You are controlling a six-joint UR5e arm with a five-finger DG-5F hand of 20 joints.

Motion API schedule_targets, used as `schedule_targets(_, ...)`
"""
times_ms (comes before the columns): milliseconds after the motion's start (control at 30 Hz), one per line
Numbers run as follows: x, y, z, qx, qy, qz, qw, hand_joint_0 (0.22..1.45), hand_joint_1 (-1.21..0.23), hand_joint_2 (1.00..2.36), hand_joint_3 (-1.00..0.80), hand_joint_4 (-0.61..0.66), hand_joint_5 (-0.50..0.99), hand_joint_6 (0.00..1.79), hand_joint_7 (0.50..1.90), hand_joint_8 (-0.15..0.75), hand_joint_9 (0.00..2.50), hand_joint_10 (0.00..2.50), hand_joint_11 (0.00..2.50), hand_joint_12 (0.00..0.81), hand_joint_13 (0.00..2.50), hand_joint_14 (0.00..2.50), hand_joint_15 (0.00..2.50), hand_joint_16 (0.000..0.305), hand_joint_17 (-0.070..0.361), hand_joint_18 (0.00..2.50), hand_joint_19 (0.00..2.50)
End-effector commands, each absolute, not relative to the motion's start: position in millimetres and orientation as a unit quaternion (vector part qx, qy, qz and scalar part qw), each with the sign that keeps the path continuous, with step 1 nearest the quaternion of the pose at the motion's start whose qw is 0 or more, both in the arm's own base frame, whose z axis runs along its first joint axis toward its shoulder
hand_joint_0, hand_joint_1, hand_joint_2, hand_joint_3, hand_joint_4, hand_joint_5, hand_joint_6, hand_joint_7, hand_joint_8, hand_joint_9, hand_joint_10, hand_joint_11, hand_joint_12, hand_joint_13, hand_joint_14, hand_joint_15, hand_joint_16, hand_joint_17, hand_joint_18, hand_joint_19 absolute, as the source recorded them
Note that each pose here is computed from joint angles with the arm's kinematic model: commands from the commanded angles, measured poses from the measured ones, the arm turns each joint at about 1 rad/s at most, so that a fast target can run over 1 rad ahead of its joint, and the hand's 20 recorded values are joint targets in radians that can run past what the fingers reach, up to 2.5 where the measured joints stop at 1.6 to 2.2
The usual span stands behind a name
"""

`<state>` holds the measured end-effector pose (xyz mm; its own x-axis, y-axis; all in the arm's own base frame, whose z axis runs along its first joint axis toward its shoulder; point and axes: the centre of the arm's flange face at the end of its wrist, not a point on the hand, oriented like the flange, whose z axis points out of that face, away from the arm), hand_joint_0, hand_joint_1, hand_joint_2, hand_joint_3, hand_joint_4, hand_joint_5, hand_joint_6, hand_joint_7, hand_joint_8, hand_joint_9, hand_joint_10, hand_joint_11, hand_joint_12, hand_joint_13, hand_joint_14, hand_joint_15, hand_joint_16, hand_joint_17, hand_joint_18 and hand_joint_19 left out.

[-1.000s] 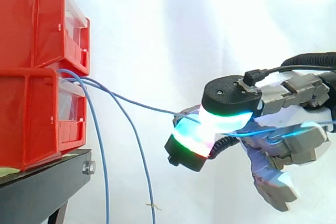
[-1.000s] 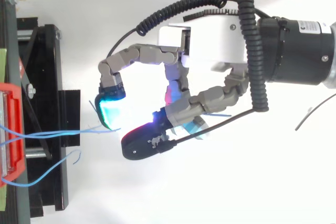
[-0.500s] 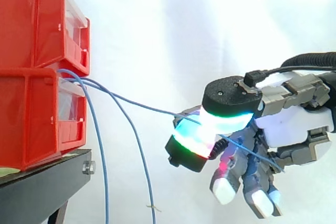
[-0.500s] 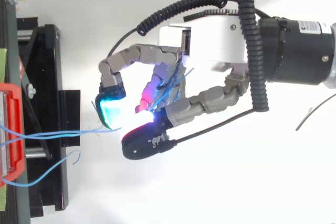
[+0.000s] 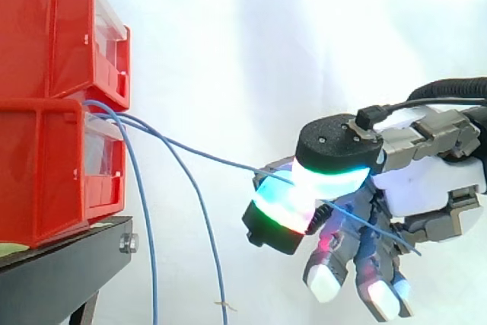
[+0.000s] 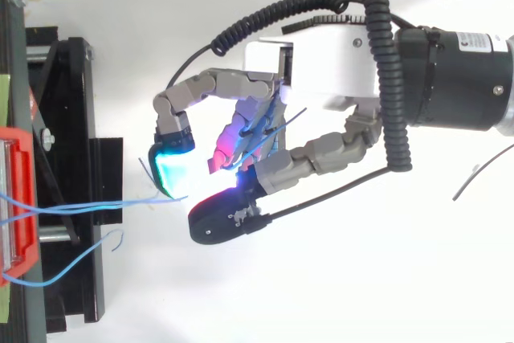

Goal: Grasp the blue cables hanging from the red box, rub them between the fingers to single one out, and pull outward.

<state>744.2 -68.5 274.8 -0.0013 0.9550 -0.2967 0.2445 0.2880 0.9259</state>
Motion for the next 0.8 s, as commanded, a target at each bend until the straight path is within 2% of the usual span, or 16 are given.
schedule_targets(0,741.3,-68.7,273.9,0.491,0.622,0.342,0.506,0.57,-0.7,1.01,-0.04,-0.11,0.08,0.63,1.48,0.351,1.12,0.0,0.0,0.499,1.21,0.01,0.22,0.066,0.149,1.29,0.44)
schedule_targets(233,730.3,-66.6,270.5,0.545,0.609,0.351,0.457,0.57,-0.7,1.01,-0.04,-0.11,0.08,0.63,1.48,0.354,1.15,0.0,0.0,0.497,1.23,0.01,0.24,0.066,0.149,1.3,0.45)
schedule_targets(533,719.7,-73.6,270.3,0.556,0.624,0.331,0.438,0.57,-0.7,1.01,-0.04,-0.11,0.07,0.64,1.48,0.354,1.18,0.0,0.0,0.489,1.26,0.01,0.27,0.066,0.149,1.3,0.45)
schedule_targets(767,710.3,-78.3,289.9,0.558,0.625,0.325,0.438,0.57,-0.7,1.01,-0.04,-0.11,0.08,0.64,1.47,0.351,1.21,0.0,0.0,0.488,1.27,0.01,0.28,0.066,0.15,1.3,0.45)
